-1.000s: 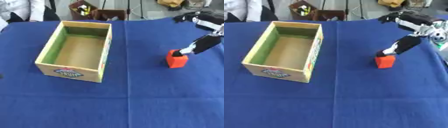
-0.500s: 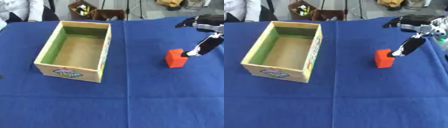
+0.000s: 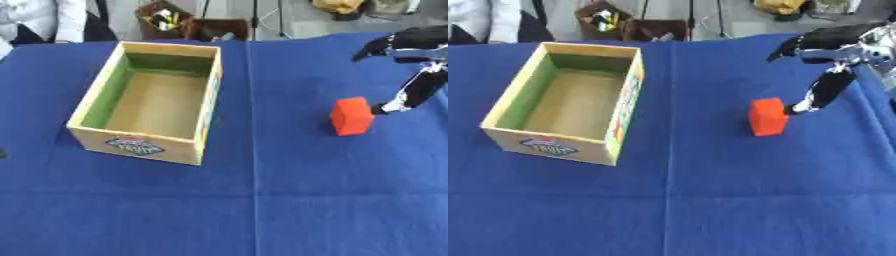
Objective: Pick up objects on the table and place them in the box.
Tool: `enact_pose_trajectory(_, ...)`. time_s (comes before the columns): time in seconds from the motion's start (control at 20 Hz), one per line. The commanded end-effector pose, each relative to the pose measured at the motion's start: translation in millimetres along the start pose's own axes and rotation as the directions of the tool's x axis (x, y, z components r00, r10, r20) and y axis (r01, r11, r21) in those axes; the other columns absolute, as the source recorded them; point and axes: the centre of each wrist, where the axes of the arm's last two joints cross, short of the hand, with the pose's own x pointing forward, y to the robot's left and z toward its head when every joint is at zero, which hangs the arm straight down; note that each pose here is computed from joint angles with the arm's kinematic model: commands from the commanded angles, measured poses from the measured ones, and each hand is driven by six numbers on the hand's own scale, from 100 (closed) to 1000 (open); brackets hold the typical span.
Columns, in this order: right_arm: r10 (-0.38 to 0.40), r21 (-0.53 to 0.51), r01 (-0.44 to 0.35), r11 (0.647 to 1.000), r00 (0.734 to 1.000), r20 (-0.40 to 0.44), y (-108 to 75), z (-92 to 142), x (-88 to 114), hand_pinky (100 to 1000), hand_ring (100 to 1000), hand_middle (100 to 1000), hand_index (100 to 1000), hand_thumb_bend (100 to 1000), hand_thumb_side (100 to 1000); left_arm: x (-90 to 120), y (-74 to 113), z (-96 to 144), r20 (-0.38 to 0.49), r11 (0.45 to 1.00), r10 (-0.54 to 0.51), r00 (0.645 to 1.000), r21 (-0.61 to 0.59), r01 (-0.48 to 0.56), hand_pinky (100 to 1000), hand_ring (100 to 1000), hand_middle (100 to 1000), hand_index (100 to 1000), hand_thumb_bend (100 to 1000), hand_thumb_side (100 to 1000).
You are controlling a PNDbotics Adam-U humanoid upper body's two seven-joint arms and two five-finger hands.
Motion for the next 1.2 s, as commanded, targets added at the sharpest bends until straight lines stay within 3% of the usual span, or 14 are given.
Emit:
enact_pose_trajectory(0.05, 0.035, 0.014, -0.035, 0.999, 0.999, -0.025, -15.9, 12, -4, 896, 946, 915, 1000, 481, 399, 5, 2.3, -4, 0.024, 1.0, -0.004, 1.0, -0.014, 0.005, 423, 601, 547, 824, 346, 791)
enact_pose_trajectory(0.5, 0.065, 0.072, -0.065, 0.995, 0.998, 0.001, -9.3, 0, 11, 874, 922, 865, 1000, 492, 415, 5, 0.7, -5, 0.022, 1.0, 0.006, 1.0, -0.02, -0.006, 422, 603, 547, 823, 345, 787)
enact_pose_trajectory(1.2, 0.047, 0.103, -0.049, 0.993, 0.999, 0.027, 2.4, -10, 22, 876, 918, 839, 973, 489, 421, 6, -0.3, -6, 0.026, 1.0, 0.014, 1.0, -0.028, -0.013, 422, 605, 547, 823, 343, 788)
